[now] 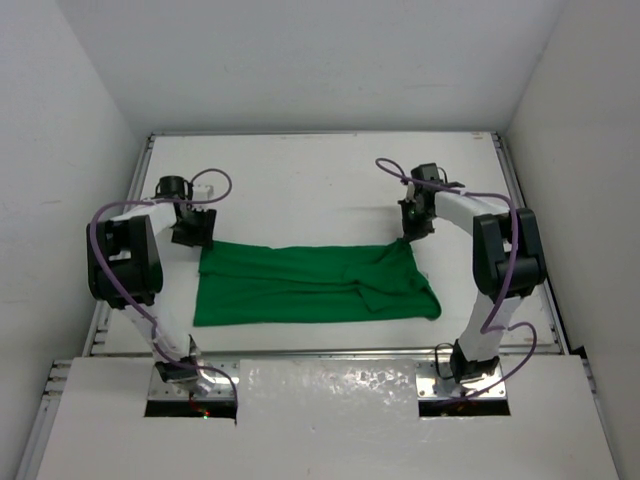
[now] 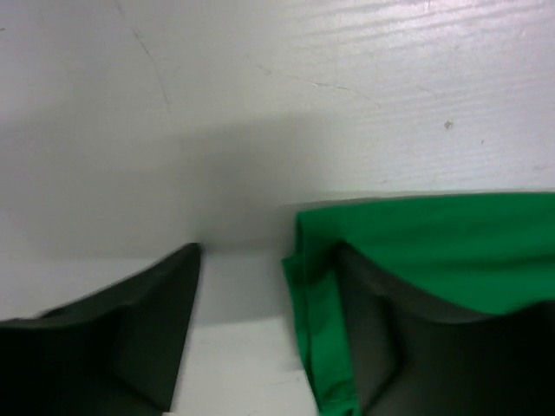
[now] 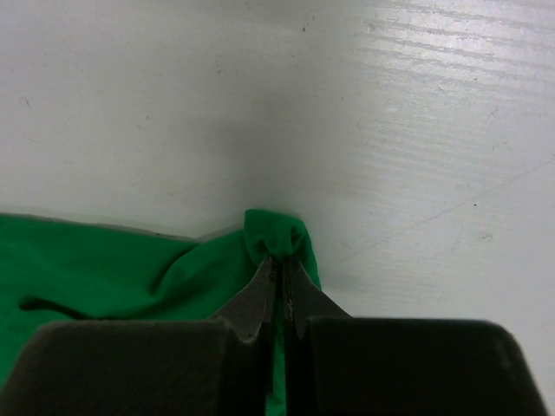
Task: Fold and stack the t-shirts
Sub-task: Fold the other side of the tshirt into a rectangle
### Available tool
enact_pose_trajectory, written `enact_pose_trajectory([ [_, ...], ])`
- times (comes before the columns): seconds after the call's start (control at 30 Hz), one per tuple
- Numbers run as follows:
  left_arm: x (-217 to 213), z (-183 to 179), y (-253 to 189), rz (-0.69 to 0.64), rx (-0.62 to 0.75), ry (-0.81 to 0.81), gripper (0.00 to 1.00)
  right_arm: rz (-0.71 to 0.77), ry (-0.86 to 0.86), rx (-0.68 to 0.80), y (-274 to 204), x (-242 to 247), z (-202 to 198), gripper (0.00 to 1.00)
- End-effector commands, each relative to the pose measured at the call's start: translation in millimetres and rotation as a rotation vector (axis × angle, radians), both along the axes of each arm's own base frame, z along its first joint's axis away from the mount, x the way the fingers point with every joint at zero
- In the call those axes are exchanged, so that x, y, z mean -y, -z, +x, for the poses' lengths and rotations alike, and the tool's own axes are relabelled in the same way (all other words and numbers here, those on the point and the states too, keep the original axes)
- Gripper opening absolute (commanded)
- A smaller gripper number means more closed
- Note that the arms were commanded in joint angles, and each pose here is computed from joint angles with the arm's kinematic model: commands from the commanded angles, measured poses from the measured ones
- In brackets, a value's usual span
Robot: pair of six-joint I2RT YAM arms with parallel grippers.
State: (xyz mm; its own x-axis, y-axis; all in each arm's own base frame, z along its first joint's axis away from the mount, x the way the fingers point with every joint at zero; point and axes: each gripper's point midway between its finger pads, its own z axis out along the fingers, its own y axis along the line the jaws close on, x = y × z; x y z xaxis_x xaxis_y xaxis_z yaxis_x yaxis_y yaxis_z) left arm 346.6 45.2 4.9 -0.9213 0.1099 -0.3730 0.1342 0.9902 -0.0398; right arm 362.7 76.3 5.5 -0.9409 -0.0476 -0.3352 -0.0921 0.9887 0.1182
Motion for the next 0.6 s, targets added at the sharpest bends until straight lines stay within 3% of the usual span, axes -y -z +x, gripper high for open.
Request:
enact_pose_trajectory([
  [0.0,2,-9,21,-0.029,-0.038,0.012,0.51,-0.009,0.044,0.091,-16,5,15,0.00],
  [0.1,5,-12,27,-0.040,-0.051,0.025,0.32,-0.005,0.144,0.134,-19,24,24,0.00],
  [0.13,5,-13,30,-0.042,-0.060,0.024,0.11,0.003,0.179,0.146,-20,34,25,0.00],
  [0.17,3,-13,30,-0.043,-0.060,0.018,0.00,0.026,0.200,0.166,-22,35,29,0.00],
  [0.57,-2,-17,24,-0.064,-0.038,0.018,0.00,0.158,0.324,0.212,-23,52,53,0.00],
])
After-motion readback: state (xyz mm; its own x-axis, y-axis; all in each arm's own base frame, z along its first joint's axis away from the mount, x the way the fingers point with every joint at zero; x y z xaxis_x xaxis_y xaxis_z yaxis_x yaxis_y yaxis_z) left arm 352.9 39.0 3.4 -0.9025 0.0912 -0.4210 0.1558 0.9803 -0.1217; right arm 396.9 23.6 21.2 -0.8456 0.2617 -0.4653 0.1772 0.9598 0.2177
